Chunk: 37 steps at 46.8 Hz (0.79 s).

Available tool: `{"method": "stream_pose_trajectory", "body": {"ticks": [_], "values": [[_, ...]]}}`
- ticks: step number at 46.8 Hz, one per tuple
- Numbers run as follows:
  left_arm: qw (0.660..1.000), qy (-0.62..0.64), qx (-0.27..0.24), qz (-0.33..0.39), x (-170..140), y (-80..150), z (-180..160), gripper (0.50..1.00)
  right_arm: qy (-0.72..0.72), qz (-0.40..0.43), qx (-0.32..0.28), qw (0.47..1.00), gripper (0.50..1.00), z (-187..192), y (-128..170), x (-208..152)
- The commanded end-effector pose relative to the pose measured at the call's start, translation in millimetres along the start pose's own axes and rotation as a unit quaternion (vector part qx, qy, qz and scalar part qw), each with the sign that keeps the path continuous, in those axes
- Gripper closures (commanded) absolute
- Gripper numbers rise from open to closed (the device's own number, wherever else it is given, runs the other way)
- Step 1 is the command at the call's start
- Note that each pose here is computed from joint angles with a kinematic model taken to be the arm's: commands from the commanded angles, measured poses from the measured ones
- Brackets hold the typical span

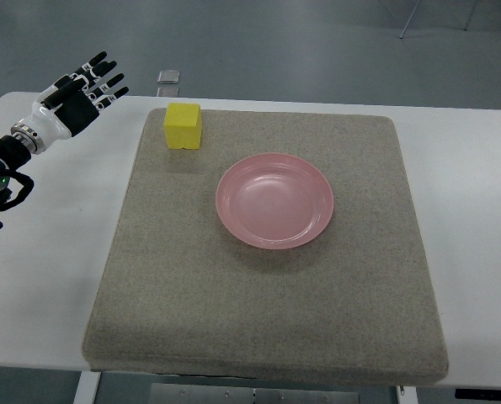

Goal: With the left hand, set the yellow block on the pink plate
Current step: 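Raise the left hand and move it toward the yellow cube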

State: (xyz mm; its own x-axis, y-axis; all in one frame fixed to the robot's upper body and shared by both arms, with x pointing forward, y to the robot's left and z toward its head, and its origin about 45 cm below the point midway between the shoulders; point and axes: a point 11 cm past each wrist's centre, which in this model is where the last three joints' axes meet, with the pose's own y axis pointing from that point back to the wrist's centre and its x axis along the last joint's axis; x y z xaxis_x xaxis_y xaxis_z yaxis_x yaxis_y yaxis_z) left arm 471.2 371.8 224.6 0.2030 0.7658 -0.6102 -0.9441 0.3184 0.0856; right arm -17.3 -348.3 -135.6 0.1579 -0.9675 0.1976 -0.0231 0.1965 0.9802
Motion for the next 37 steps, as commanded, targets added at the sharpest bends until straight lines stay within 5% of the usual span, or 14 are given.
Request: {"method": "stream_pose_trajectory", "body": {"ticks": [1,37], "values": [[1.0,0.001,0.0,0.0,0.2,0.0,-0.2,0.506,0.0,0.0,0.0,1.0,0.576,0.0,0.0,0.0],[0.999,-0.032,-0.04,0.015,9.4,6.1,15.0,0.506,0.0,0.0,0.0,1.0,0.576,0.0,0.0,0.0]]}}
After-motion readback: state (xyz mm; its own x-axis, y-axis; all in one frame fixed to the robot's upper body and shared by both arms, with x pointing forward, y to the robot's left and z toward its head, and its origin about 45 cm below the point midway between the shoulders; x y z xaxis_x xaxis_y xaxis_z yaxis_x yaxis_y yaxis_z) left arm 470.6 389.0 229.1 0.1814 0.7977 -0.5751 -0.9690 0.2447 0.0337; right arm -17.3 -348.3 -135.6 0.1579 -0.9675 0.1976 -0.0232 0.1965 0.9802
